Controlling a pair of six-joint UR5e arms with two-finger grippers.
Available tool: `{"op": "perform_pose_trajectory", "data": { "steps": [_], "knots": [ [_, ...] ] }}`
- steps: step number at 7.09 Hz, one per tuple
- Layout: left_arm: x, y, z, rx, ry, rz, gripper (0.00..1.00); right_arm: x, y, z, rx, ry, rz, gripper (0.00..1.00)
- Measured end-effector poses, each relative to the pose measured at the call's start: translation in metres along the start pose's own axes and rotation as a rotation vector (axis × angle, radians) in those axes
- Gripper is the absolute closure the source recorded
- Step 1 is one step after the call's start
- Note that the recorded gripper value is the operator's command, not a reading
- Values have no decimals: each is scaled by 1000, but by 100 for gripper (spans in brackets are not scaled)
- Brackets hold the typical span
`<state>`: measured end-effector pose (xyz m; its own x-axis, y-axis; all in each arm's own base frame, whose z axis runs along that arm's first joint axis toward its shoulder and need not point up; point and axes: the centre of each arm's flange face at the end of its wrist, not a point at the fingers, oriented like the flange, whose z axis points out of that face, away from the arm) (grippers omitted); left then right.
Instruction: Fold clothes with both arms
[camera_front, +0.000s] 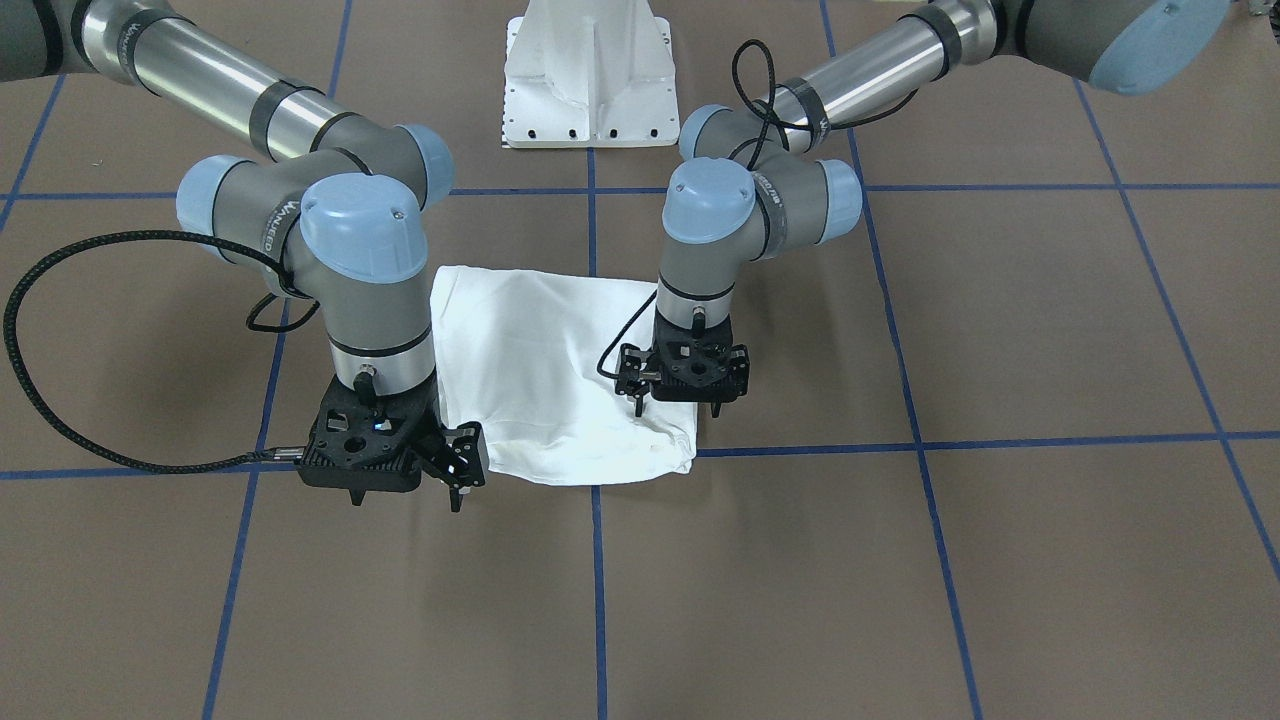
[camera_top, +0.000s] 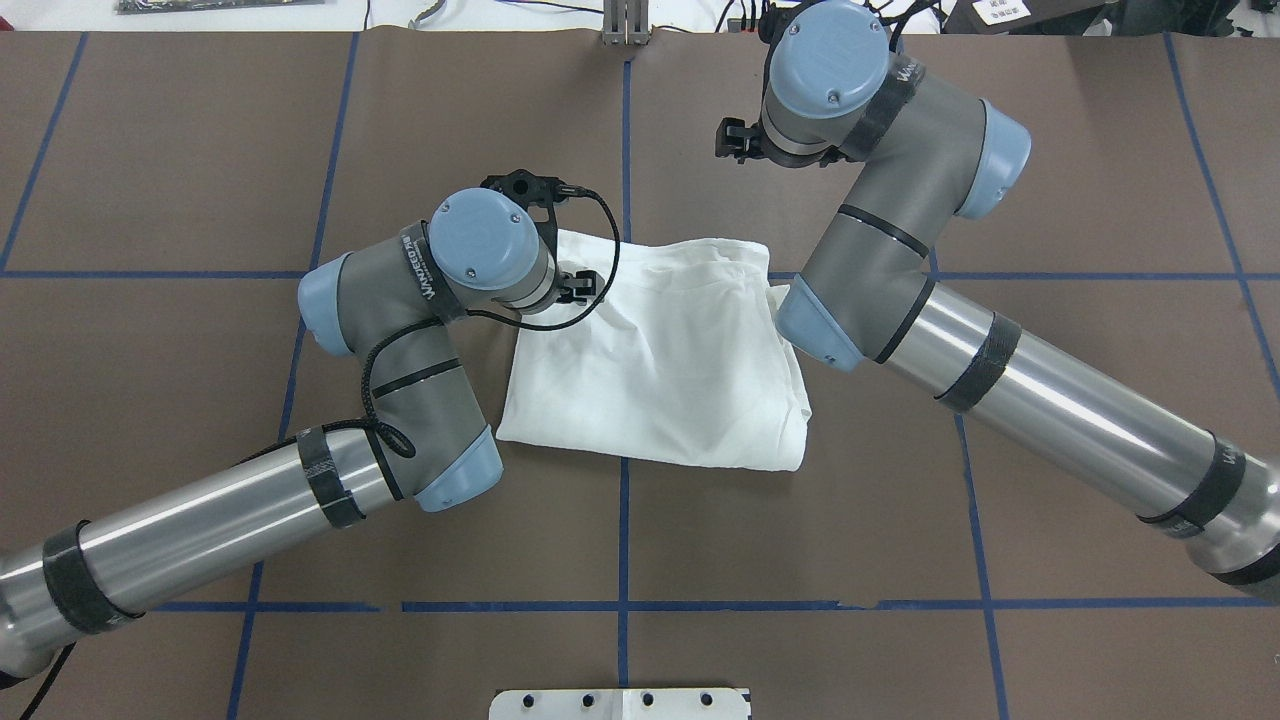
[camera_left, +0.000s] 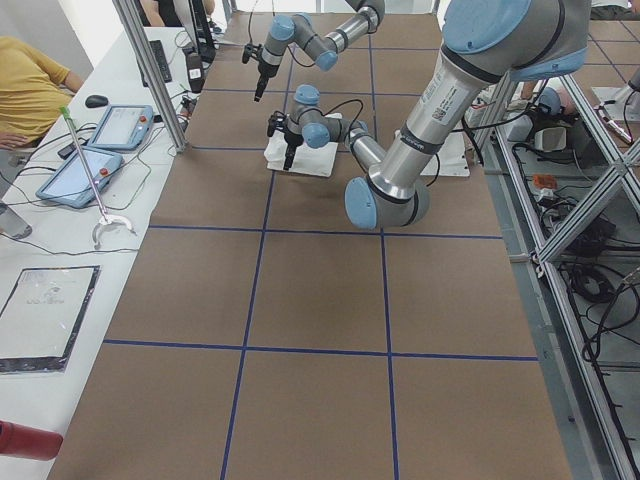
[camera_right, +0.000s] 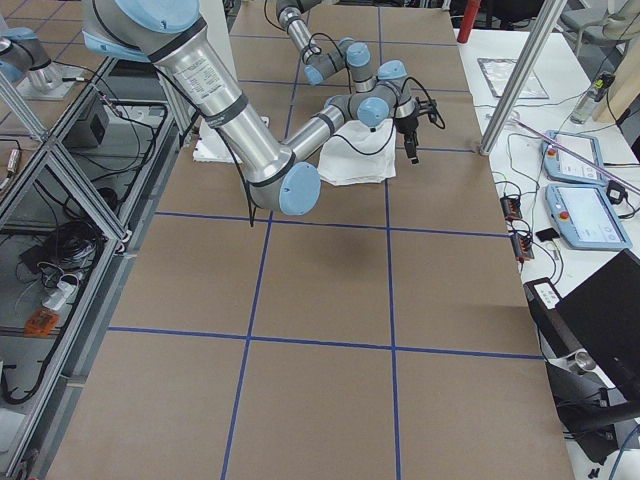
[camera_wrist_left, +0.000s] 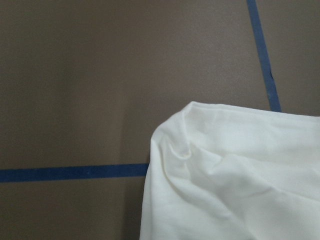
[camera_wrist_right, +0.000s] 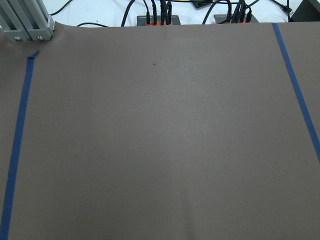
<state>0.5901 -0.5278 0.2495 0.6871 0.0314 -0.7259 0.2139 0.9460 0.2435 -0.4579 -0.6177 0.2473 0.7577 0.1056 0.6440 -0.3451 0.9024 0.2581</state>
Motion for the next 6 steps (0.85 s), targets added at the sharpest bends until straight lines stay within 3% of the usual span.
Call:
{"op": "perform_pose_trajectory", "data": {
  "steps": [3, 6],
  "knots": [
    [-14, -59, 21, 65, -66, -55, 0, 6, 5, 6, -4, 10, 0, 0],
    [-33, -116, 16, 126, -61, -100, 0, 7, 9, 8, -7, 11, -1, 0]
  ]
}}
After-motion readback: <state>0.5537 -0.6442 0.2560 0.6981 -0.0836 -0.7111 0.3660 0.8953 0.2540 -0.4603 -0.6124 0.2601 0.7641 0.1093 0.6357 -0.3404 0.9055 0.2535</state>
